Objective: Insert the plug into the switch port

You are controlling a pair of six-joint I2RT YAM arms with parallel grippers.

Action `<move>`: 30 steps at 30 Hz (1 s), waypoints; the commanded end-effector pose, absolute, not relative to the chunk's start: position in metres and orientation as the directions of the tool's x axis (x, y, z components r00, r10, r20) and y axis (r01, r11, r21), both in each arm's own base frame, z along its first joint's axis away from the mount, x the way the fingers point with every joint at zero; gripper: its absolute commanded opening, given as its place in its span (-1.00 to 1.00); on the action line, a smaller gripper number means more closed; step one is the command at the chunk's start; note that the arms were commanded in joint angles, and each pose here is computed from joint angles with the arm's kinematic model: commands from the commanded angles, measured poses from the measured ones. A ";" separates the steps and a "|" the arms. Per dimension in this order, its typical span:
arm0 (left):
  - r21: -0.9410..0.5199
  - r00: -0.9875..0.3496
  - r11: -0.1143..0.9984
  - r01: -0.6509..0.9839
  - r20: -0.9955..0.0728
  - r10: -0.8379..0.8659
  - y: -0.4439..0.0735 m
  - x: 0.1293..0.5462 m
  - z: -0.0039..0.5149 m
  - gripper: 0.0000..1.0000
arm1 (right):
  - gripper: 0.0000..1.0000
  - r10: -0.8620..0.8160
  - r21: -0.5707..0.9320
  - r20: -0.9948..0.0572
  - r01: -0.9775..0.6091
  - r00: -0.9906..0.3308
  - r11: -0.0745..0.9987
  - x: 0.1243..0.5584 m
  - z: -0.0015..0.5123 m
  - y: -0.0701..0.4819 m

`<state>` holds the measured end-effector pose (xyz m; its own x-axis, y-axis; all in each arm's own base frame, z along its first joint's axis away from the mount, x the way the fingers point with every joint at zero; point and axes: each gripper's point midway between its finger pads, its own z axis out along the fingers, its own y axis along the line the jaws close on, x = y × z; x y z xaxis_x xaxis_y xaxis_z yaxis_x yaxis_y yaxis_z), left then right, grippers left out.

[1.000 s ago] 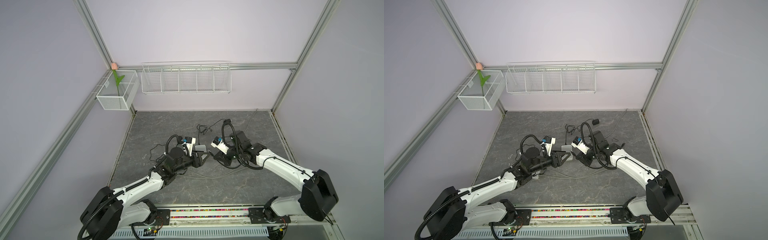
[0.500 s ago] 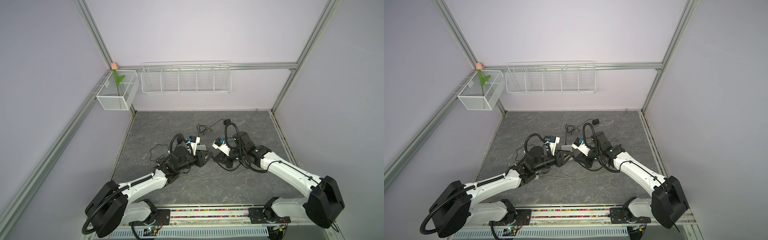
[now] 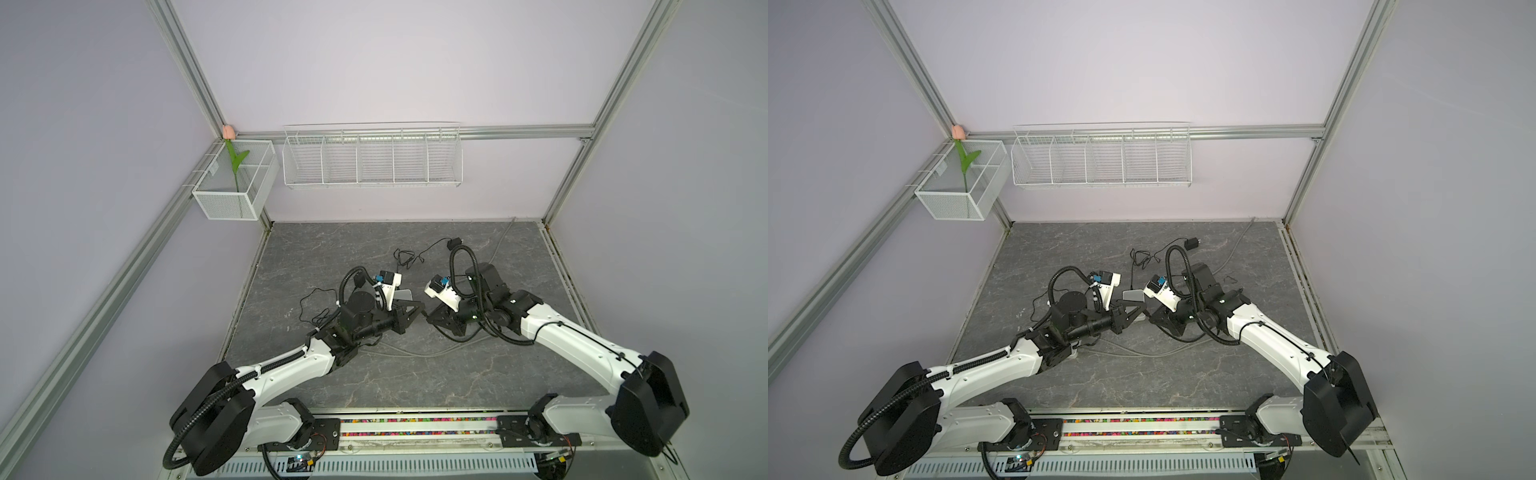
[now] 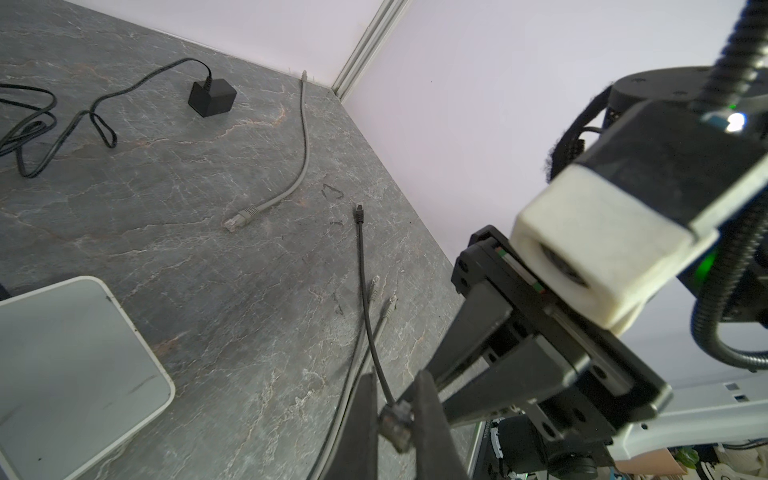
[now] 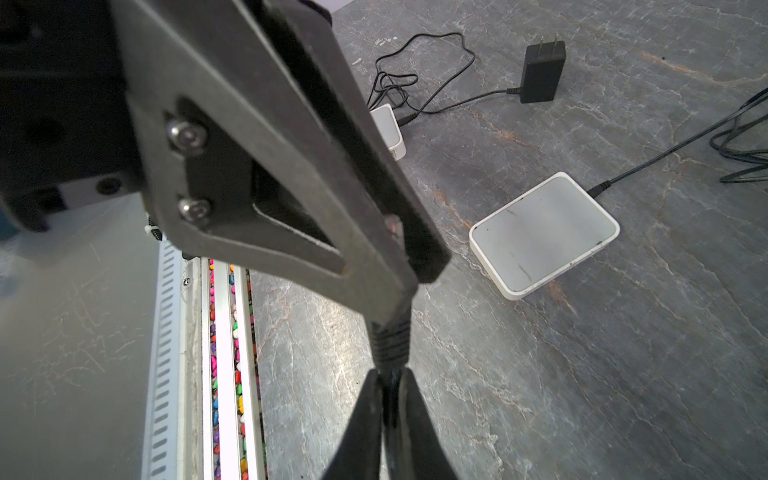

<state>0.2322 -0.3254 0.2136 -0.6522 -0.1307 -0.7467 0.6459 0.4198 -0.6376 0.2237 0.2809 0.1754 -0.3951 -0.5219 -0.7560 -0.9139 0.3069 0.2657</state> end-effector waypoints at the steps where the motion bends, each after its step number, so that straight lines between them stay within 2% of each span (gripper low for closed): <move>1: -0.590 -0.592 0.382 0.712 -0.796 -0.125 -0.324 0.223 0.231 -0.99 | -0.42 -0.465 0.288 -0.806 -0.929 -0.367 0.234 0.208 0.200 0.285; 4: -0.557 -0.560 0.371 0.743 -0.821 -0.111 -0.320 0.217 0.237 -1.00 | -0.04 -0.391 0.314 -0.843 -0.928 -0.369 0.200 0.200 0.220 0.286; 6: -0.533 -0.535 0.352 0.770 -0.839 -0.101 -0.319 0.211 0.242 -1.00 | 0.24 -0.358 0.366 -0.835 -0.908 -0.417 0.204 0.197 0.229 0.286; 7: -0.523 -0.524 0.341 0.781 -0.846 -0.099 -0.318 0.208 0.245 -1.00 | 0.32 -0.357 0.399 -0.818 -0.892 -0.451 0.211 0.196 0.231 0.286; 9: -0.507 -0.507 0.320 0.800 -0.857 -0.090 -0.318 0.203 0.249 -1.00 | 0.38 -0.380 0.489 -0.781 -0.864 -0.497 0.125 0.183 0.239 0.289; 10: -0.503 -0.503 0.313 0.806 -0.860 -0.087 -0.318 0.201 0.250 -1.00 | 0.49 -0.390 0.512 -0.768 -0.853 -0.508 0.104 0.180 0.241 0.291; 11: -0.499 -0.499 0.308 0.810 -0.863 -0.083 -0.318 0.200 0.250 -1.00 | 0.62 -0.393 0.524 -0.760 -0.846 -0.518 0.102 0.181 0.241 0.292; 13: -0.491 -0.491 0.288 0.822 -0.868 -0.077 -0.318 0.196 0.251 -1.00 | 0.72 -0.379 0.506 -0.774 -0.855 -0.508 0.113 0.184 0.242 0.292; 20: -0.485 -0.484 0.245 0.839 -0.872 -0.071 -0.320 0.189 0.254 -1.00 | 0.91 -0.317 0.363 -0.849 -0.902 -0.424 0.234 0.194 0.254 0.279; 21: -0.482 -0.480 0.241 0.843 -0.874 -0.070 -0.320 0.188 0.255 -1.00 | 0.99 -0.315 0.339 -0.856 -0.905 -0.410 0.257 0.195 0.256 0.275; 22: -0.481 -0.479 0.239 0.844 -0.875 -0.070 -0.320 0.187 0.256 -1.00 | 0.80 -0.311 0.318 -0.863 -0.907 -0.398 0.276 0.196 0.259 0.272; 24: -0.478 -0.475 0.235 0.846 -0.877 -0.071 -0.319 0.186 0.258 -1.00 | 0.78 -0.284 0.273 -0.883 -0.901 -0.374 0.338 0.201 0.264 0.265; 27: -0.471 -0.466 0.234 0.851 -0.881 -0.076 -0.318 0.186 0.262 -1.00 | 0.78 -0.177 0.256 -0.892 -0.788 -0.416 0.559 0.233 0.247 0.244; 28: -0.469 -0.464 0.236 0.851 -0.882 -0.077 -0.318 0.186 0.263 -1.00 | 0.78 -0.150 0.271 -0.889 -0.761 -0.433 0.590 0.236 0.241 0.240; 29: -0.468 -0.464 0.239 0.851 -0.882 -0.078 -0.318 0.186 0.263 -1.00 | 0.78 -0.150 0.284 -0.884 -0.764 -0.442 0.579 0.233 0.236 0.239; 30: -0.466 -0.462 0.241 0.851 -0.884 -0.076 -0.318 0.186 0.263 -1.00 | 0.78 -0.153 0.298 -0.890 -0.801 -0.430 0.518 0.222 0.235 0.245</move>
